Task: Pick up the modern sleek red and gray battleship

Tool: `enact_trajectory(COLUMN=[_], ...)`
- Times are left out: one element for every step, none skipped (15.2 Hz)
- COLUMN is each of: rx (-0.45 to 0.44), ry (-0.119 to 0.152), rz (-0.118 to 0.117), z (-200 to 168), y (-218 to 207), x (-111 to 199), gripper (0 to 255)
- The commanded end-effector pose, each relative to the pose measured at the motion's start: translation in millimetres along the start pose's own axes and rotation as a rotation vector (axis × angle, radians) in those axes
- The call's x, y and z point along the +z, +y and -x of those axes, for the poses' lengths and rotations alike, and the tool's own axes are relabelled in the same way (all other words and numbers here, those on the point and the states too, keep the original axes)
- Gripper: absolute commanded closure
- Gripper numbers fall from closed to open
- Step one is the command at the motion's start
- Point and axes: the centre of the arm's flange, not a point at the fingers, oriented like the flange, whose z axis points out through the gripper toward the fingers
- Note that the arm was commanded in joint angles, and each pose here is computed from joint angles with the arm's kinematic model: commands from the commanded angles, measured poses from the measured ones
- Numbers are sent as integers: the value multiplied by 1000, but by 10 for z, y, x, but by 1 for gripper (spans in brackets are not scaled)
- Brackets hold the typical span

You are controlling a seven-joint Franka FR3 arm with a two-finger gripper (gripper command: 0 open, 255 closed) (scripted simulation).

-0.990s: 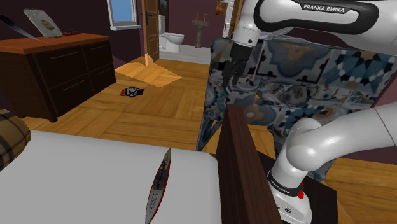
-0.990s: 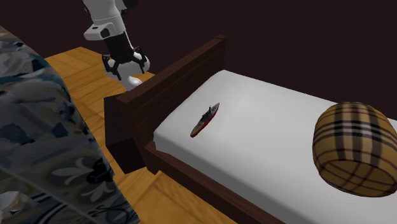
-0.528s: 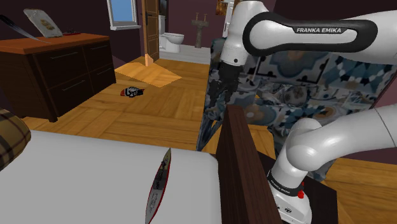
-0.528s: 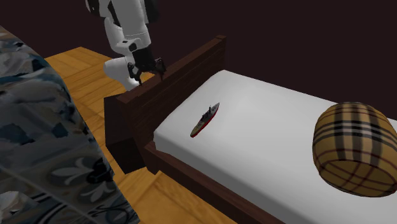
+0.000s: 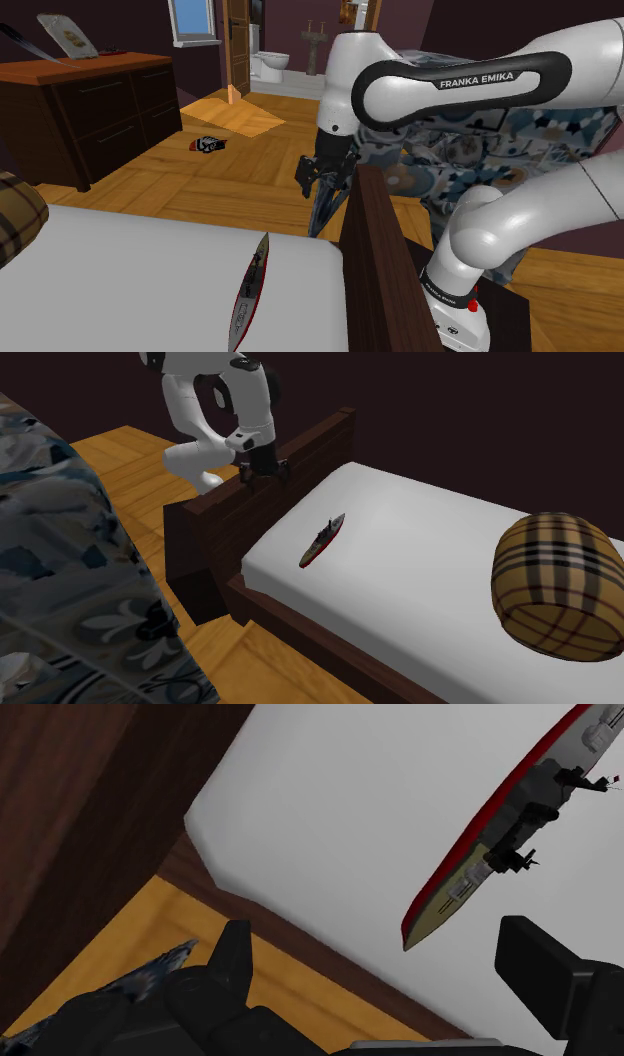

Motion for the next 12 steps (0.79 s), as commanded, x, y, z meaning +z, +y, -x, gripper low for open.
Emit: enact_trajectory(rx=[49,72,95,117,140,163,185,208,230,253,276,298], ry=[-3,-5,-7,-8,-10,-12,-13,-15,-17,-18,-20,-22], rz=[8,13,17,21,26,30,34,39,43,48,52,56], z=[55,72,85,97,107,114,119,121,121,120,115,109], y=[-225,-333,-440,-547,-655,-762,-868,-975,-1081,-1187,-1292,-1397], x=[205,288,371,455,540,625,710,796,882,969,1056,1144], gripper=[0,0,0,0,0,0,0,0,0,0,0,0])
